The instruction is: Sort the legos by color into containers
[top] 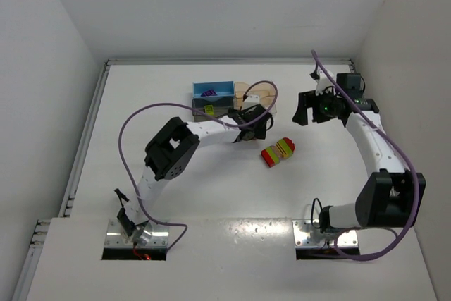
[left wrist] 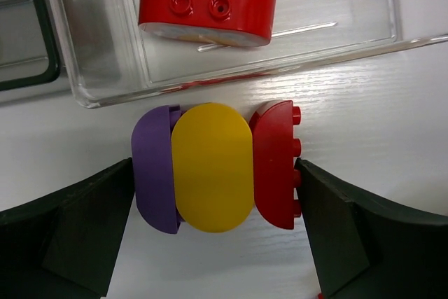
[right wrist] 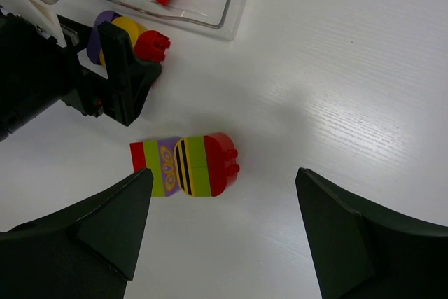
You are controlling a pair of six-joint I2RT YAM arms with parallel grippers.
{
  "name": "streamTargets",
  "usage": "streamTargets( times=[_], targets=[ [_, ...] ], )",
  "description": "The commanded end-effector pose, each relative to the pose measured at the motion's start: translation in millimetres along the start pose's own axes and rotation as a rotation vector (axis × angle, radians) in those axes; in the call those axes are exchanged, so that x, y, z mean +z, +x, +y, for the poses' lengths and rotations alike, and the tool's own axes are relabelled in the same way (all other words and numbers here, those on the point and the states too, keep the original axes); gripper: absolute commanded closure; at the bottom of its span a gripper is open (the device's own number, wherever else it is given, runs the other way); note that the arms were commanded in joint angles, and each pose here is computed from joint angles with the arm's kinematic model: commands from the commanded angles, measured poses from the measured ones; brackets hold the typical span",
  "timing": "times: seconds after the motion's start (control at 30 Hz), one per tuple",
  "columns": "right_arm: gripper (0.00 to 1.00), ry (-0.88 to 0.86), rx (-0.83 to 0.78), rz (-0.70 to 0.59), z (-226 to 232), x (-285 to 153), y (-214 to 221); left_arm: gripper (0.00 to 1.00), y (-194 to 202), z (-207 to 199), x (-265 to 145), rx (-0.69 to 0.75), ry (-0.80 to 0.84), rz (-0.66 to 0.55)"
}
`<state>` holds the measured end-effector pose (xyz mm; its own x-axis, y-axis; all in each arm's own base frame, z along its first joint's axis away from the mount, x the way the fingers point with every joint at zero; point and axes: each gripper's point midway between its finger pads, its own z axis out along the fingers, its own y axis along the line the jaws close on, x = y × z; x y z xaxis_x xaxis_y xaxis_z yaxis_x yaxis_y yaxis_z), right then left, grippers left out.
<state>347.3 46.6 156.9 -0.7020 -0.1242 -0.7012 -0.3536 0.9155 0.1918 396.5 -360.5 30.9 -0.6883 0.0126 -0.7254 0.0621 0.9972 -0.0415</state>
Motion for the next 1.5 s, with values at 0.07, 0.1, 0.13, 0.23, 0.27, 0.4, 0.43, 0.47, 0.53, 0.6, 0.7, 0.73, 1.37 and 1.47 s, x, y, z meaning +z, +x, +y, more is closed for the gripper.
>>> streamTargets(
  times=[0.07, 0.1, 0.13, 0.23, 0.27, 0.4, 0.43, 0.47, 0.53, 0.6, 0.7, 0.73, 1.37, 1.47],
  targets=[
    [0.16, -0.009, -0.012, -0.035, -3.0, 1.3, -19.6, 0.0, -13.5, -0.9, 6.7, -0.032, -0.022, -0.037],
    [0.16, -0.009, -0.012, -0.035, -3.0, 1.3, -19.6, 0.0, -13.5, -0.9, 6.7, -0.032, -0.022, -0.037],
    [0.16, -0.009, -0.012, -0.035, -3.0, 1.3, -19.6, 0.01, -12.5, -2.3, 6.5, -0.032, -0.015, -0.032],
    [0.16, -0.029, -0.008, -0.03, -0.6, 3.8, -18.3, 0.13, -12.0, -3.9, 2.5, -0.012, 0.007, -0.02],
    [0.16, -0.029, -0.008, -0.03, -0.6, 3.8, -18.3, 0.2, -12.6, 1.4, -4.9, -0.002, 0.007, -0.02],
    [0.17, -0.062, -0.021, -0.021, 8.4, 5.4, -11.8, 0.33, -13.3, 11.5, -32.4, 0.012, 0.059, -0.02],
    [0.18, -0.094, -0.021, -0.027, 14.0, 5.2, -12.8, 0.36, -12.8, 12.3, -39.0, 0.025, 0.083, -0.019],
    [0.18, -0.113, -0.021, -0.031, 17.5, 4.9, -13.4, 0.4, 1.4, 22.3, -43.1, 0.087, 0.091, 0.008],
    [0.18, -0.192, -0.009, -0.009, 32.7, 6.2, -7.7, 0.47, -10.5, 19.9, -74.2, 0.111, 0.194, -0.016],
    [0.18, -0.301, 0.019, 0.012, 51.6, 3.4, -1.3, 0.49, -13.9, 23.2, -111.5, 0.18, 0.328, -0.054],
    [0.18, -0.494, 0.081, 0.056, 78.9, 2.8, 7.6, 0.5, 8.8, 31.9, -151.0, 0.289, 0.518, -0.089],
    [0.18, -0.552, 0.103, 0.086, 89.6, 0.8, 14.2, 0.5, 7.5, 32.7, -165.8, 0.301, 0.574, -0.129],
    [0.19, -0.996, 0.026, 0.178, 212.2, -20.0, 6.6, 0.56, -20.6, 9.3, -253.9, 0.561, 0.781, -0.451],
    [0.19, -0.998, 0.027, 0.206, 216.6, -15.5, 10.7, 0.56, -24.6, 2.3, -256.4, 0.559, 0.777, -0.465]
  ],
)
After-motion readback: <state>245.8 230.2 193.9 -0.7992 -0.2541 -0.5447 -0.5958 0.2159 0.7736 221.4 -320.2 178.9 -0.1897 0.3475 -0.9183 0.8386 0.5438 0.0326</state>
